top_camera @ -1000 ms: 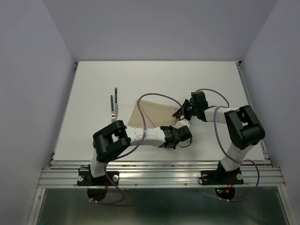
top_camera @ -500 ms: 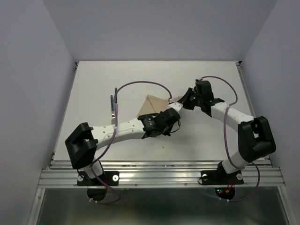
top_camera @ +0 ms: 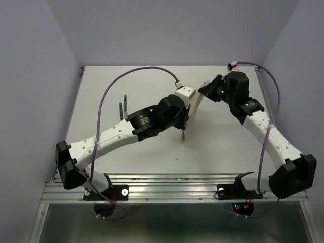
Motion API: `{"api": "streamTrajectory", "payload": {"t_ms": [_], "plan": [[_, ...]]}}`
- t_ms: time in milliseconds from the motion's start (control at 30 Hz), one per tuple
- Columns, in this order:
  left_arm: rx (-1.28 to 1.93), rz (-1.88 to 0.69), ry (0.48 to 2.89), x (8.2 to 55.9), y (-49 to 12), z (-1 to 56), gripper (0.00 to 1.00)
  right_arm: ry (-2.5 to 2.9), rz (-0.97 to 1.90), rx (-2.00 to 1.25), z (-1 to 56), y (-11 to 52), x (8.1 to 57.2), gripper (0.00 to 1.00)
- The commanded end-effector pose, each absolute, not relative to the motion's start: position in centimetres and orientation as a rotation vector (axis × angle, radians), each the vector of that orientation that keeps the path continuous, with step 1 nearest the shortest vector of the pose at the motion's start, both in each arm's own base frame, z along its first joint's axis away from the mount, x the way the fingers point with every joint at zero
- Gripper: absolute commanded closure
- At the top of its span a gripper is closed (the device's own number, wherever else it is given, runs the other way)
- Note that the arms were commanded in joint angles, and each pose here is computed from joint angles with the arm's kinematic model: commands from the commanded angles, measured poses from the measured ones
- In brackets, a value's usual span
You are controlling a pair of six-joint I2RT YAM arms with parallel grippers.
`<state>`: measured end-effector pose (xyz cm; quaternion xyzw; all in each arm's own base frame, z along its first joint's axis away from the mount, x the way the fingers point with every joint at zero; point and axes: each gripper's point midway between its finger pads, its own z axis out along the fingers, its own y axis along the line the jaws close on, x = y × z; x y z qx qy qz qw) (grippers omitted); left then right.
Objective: Fold the napkin into a case and place the utensils inside
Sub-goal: Turn over the upper triangle folded napkin at the center of the board.
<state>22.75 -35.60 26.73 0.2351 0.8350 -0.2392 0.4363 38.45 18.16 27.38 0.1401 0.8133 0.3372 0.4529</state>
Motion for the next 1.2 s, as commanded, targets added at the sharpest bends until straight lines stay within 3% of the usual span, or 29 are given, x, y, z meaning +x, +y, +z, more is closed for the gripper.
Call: {"api": "streamTrajectory", "payload": {"t_ms": [0, 533, 733, 900, 1167], "plan": [[0.621, -0.732, 1.985, 21.4, -36.6, 31.5, 1.00, 1.891, 0.698, 0.346, 32.1, 15.4, 37.5, 0.99], [0.792, -1.025, 1.915, 14.5, -48.4, 33.9, 1.00, 1.777, 0.197, 0.464, 36.6, 3.9, 28.7, 0.99], [0.874, -1.292, 1.861, 10.7, -52.4, 34.6, 1.00, 1.814, 0.093, 0.418, 37.1, 2.6, 27.5, 0.99], [0.833, -1.508, 1.846, 9.8, -52.8, 33.2, 1.00, 1.979, 0.091, 0.274, 34.4, 5.6, 31.6, 0.99], [0.555, -1.537, 1.916, 17.1, -46.1, 26.7, 1.00, 2.236, 0.292, 0.053, 24.1, 14.6, 41.1, 0.99]]}}
